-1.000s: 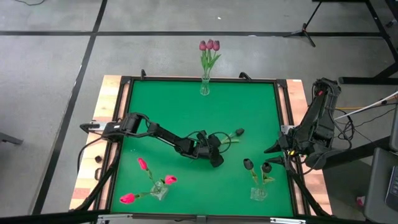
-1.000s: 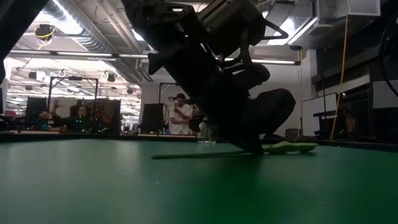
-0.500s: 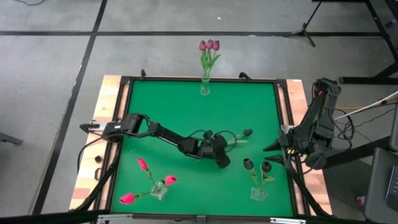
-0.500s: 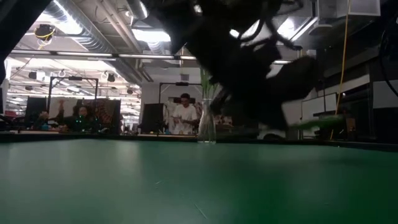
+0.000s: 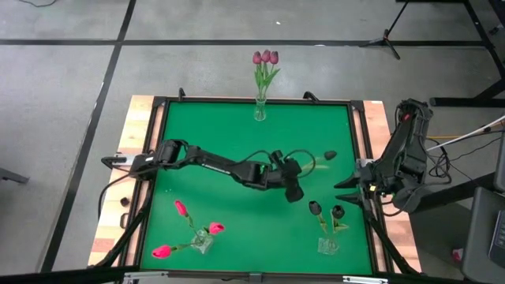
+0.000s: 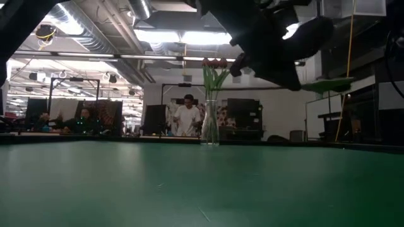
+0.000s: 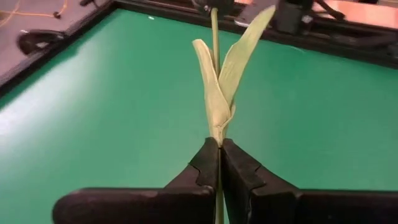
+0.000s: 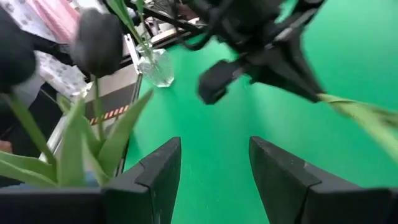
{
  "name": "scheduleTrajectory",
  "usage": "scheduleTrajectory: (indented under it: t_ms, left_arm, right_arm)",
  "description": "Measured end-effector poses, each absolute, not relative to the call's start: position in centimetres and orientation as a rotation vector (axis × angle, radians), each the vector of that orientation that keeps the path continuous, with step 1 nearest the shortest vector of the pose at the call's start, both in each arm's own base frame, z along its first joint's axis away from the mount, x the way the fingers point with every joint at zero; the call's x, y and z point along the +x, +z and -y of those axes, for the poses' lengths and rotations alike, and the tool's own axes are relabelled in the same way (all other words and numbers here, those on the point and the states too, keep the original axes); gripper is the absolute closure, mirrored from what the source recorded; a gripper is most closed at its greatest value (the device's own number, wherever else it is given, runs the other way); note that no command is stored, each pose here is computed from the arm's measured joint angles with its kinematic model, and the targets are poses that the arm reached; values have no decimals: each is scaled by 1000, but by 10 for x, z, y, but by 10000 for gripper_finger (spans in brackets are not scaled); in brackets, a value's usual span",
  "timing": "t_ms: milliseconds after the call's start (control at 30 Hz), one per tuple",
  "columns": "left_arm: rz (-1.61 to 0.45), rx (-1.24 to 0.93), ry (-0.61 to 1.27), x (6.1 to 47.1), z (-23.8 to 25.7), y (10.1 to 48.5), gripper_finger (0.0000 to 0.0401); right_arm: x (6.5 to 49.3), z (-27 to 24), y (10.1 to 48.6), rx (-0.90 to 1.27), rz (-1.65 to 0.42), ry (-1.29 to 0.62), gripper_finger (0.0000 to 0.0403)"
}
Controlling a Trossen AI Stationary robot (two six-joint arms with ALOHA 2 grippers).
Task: Sort flowers into vase by color
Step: Put the black tulip into the bottom right transparent vase
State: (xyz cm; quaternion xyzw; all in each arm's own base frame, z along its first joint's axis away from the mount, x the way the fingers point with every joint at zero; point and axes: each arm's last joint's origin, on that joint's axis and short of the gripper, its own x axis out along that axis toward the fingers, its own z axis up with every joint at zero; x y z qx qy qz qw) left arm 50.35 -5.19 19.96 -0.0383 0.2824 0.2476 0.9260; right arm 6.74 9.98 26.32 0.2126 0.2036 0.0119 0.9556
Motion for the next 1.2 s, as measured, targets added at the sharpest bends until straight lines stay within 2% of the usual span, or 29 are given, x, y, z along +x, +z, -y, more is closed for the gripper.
scheduleTrajectory:
  t_ms: [200, 533, 700, 867, 967, 1200]
  left_arm:
    - [-628, -89, 570, 494, 24, 218, 397]
    - [-473, -134, 557, 473, 13, 288, 397]
    - [-337, -192, 480, 460, 16, 331, 396]
    - [-163, -176, 311, 459, 29, 360, 394]
    - [-76, -160, 209, 460, 36, 370, 394]
    - [45, -152, 131, 462, 30, 381, 393]
  right_arm:
    - [67, -99, 281, 388, -382, 50, 212]
    - [65, -90, 286, 278, -317, 2, 212]
    - [64, -86, 287, 208, -295, -3, 212]
    - [63, -81, 290, 101, -237, -49, 212]
    - [61, -77, 295, 88, -208, -44, 212]
    - [60, -74, 323, 43, -133, -13, 212]
